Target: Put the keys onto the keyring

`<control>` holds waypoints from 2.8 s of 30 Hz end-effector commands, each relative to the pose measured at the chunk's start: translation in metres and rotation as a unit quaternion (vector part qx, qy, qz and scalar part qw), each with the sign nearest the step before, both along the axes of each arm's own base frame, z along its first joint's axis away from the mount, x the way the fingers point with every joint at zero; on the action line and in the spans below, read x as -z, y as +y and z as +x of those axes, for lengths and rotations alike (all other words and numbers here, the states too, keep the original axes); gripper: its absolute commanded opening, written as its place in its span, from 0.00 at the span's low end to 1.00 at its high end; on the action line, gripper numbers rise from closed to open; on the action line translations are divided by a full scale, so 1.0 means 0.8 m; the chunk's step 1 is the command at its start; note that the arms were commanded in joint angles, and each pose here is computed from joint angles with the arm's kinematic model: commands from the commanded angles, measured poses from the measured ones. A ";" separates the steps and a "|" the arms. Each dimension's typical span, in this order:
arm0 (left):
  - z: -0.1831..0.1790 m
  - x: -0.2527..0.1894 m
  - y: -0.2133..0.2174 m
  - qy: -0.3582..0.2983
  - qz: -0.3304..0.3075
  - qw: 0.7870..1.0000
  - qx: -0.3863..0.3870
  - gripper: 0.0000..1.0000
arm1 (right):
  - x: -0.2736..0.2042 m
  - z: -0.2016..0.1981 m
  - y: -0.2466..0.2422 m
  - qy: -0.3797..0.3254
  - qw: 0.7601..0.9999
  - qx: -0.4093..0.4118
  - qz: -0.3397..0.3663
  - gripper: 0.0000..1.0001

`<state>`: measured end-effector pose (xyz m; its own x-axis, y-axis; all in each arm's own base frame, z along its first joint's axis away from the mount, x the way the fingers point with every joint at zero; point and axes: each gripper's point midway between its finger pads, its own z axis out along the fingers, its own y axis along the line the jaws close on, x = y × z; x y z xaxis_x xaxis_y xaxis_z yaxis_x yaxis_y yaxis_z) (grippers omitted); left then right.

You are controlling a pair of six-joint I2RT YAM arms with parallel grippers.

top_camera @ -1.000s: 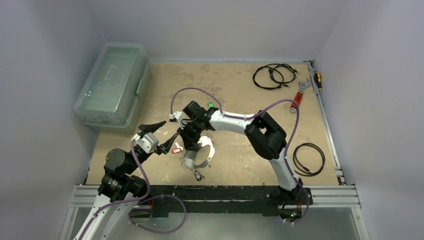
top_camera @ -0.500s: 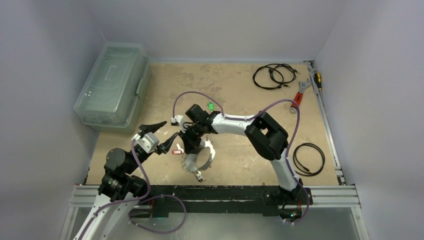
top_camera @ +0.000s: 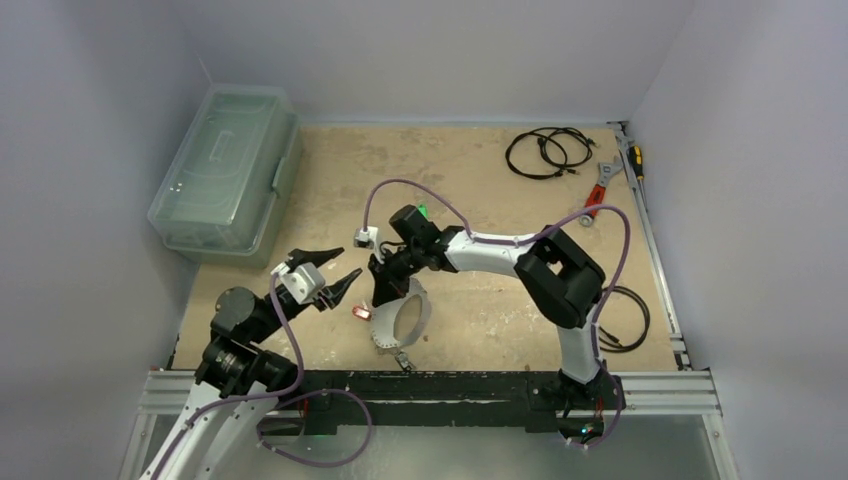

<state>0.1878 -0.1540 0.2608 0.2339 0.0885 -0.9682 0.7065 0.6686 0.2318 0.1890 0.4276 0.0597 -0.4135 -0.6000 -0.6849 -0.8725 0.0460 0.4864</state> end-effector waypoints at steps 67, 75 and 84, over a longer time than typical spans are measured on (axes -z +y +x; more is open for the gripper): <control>-0.076 -0.085 -0.094 -0.078 0.096 0.924 0.361 0.26 | -0.343 -0.086 -0.088 -0.071 0.923 -0.163 0.340 0.00; -0.078 -0.079 -0.097 -0.070 0.094 0.922 0.368 0.24 | -0.343 -0.086 -0.087 -0.064 0.922 -0.168 0.341 0.00; -0.079 -0.073 -0.101 -0.063 0.094 0.919 0.379 0.23 | -0.345 -0.088 -0.085 -0.053 0.920 -0.175 0.346 0.00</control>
